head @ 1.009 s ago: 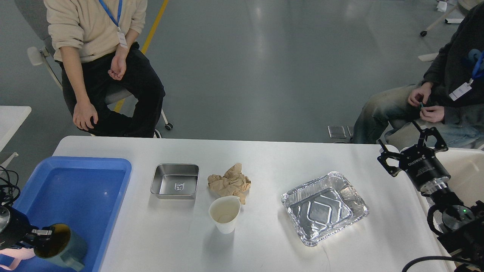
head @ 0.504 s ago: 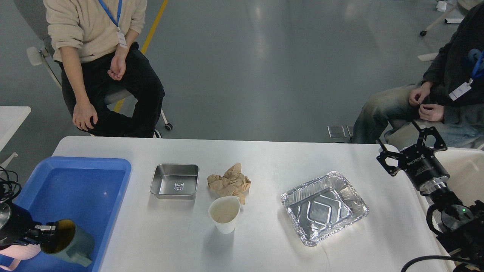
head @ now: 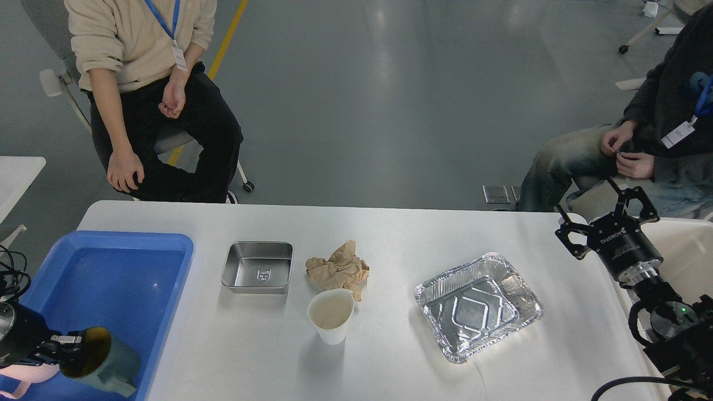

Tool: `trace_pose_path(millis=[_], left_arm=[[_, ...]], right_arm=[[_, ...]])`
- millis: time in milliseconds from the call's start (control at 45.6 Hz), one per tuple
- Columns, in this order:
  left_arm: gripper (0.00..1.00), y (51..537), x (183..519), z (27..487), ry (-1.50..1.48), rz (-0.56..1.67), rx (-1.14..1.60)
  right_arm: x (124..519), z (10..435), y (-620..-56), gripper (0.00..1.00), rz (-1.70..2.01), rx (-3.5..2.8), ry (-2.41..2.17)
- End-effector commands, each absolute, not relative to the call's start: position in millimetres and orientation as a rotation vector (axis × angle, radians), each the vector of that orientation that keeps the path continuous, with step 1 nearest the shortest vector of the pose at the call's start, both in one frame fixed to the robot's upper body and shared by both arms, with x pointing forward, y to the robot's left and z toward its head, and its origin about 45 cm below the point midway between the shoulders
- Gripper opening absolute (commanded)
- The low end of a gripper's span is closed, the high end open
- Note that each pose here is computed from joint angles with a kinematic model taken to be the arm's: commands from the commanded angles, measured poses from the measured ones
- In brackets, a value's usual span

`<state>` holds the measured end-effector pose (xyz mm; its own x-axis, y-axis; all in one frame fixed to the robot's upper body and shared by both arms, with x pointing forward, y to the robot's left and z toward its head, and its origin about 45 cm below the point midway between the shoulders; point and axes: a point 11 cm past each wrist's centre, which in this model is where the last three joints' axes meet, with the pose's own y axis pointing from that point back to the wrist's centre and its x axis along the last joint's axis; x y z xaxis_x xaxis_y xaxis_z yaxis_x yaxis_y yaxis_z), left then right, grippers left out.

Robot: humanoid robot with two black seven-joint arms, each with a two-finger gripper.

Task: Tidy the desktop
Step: 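Lower the dark green mug into the blue tray and open the left gripper, then raise the left gripper away from the mugs in the tray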

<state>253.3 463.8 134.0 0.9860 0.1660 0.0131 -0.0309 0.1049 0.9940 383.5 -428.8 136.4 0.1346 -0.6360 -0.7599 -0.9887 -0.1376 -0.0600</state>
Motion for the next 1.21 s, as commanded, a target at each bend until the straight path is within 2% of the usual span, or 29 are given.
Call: trace_pose_path(millis=[0, 1184], left_arm=[[0.97, 463.7, 254.8, 136.2, 0.112, 0.142, 1.460], [0.97, 463.3, 252.9, 138.7, 0.143, 0.121, 1.452]], right_arm=[[383.5, 136.4, -428.8, 1.00, 0.793, -1.843, 1.560], [382.1, 136.2, -431.3, 1.00, 0.792, -1.842, 1.566]])
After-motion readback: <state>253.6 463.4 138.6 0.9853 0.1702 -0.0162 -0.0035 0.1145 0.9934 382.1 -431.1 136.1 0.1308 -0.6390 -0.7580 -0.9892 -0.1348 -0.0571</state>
